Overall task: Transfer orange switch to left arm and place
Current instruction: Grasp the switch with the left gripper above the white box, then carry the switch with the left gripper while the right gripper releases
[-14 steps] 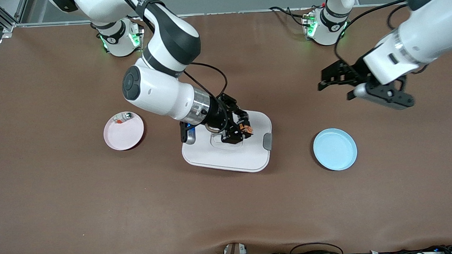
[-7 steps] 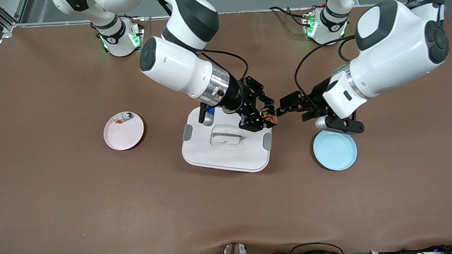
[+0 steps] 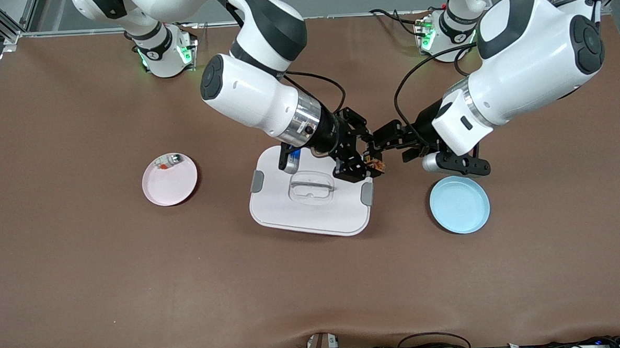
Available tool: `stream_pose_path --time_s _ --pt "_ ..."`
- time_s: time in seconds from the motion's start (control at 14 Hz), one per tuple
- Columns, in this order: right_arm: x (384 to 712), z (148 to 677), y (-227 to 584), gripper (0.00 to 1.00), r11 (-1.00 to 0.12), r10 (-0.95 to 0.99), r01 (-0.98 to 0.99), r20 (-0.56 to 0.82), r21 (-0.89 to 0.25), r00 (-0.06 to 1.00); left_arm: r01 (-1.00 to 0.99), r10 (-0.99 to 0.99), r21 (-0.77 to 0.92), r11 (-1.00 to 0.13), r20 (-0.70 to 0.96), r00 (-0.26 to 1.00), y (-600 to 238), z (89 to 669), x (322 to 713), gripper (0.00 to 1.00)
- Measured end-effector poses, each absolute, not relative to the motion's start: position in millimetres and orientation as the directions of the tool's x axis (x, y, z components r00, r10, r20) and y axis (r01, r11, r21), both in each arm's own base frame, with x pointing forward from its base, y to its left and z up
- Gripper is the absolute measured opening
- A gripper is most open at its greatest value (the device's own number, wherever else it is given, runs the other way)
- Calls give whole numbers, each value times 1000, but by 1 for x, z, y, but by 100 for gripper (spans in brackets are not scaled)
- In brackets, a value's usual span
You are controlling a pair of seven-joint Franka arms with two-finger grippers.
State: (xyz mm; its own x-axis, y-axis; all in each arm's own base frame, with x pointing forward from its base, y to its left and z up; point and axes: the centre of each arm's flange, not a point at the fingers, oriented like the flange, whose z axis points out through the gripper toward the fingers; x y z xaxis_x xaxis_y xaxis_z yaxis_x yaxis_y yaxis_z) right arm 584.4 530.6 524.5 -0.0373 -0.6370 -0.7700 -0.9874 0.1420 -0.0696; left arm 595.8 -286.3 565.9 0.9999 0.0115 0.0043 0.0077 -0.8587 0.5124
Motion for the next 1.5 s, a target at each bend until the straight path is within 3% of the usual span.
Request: stream_pose_path --time_s 0.14,0.71,0.93,1.0,1.5 --pt "585 527 530 73 152 -631 -986 -775 -71 -42 2 4 512 -859 3 1000 -291 565 594 82" --pt "586 530 534 73 184 -612 -981 -789 -68 -60 -9 -16 510 -860 -10 1000 -305 554 590 76" --pt "585 527 535 73 186 -612 -981 -788 -63 -65 -16 -20 515 -857 -3 1000 -307 555 590 48" --pt "586 527 535 73 185 -612 -981 -788 -62 -66 -28 -31 516 -856 2 1000 -306 555 591 44" --pt "586 527 535 73 186 -611 -980 -789 -63 -66 -31 -33 517 -856 5 999 -306 555 591 44"
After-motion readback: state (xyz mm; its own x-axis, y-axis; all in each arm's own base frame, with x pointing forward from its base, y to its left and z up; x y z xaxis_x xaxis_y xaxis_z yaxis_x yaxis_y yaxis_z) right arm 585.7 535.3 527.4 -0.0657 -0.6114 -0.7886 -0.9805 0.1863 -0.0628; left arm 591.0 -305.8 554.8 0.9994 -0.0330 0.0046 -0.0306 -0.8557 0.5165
